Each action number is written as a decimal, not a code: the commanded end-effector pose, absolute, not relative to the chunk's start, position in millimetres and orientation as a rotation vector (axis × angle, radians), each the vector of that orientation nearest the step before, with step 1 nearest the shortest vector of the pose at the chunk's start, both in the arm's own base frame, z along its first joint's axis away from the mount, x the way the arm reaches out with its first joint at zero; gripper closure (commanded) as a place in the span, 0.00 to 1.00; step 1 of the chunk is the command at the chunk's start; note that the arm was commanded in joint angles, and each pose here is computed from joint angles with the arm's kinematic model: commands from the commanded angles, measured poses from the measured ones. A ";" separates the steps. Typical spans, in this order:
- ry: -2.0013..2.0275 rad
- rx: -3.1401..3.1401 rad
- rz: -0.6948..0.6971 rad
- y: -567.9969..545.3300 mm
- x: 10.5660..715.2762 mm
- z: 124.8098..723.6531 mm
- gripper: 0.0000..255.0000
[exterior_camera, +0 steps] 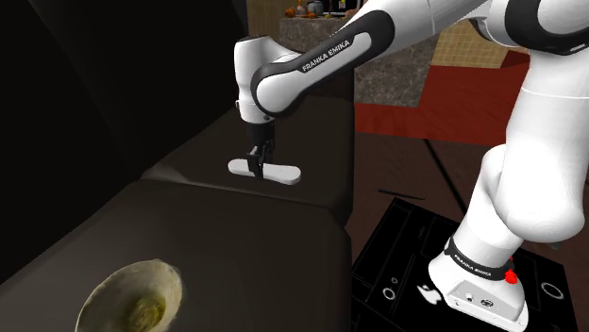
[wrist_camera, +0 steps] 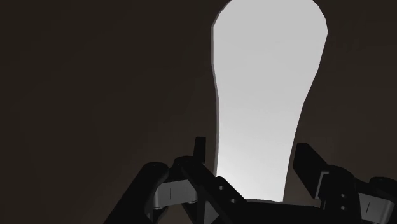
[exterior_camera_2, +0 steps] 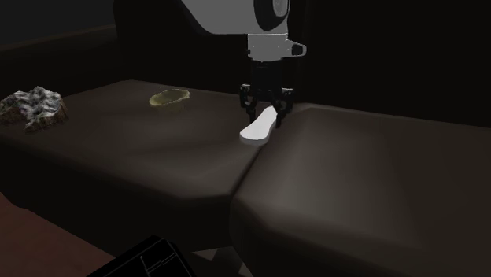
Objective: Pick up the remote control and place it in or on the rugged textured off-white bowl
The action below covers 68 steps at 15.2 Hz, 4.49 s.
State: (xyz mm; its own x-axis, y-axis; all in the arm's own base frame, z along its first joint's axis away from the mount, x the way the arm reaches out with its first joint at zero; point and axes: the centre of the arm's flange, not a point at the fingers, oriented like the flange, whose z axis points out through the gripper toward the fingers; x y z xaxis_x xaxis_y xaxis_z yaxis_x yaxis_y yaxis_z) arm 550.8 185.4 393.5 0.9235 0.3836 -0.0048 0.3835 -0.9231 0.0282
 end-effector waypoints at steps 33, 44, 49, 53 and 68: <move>0.609 3.053 0.001 336.7 507.6 511.5 1.00; 0.609 3.053 0.001 476.4 468.1 513.4 1.00; 0.609 3.053 0.001 539.9 450.2 514.3 1.00; 0.609 3.053 0.001 579.1 439.1 509.5 1.00; 0.609 3.053 0.001 579.1 439.1 439.4 1.00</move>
State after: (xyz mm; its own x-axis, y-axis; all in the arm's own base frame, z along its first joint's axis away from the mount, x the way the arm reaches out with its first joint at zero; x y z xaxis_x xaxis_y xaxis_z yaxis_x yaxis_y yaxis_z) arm 439.0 578.9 441.0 0.9235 0.3835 -0.0057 0.3835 -0.9231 0.0286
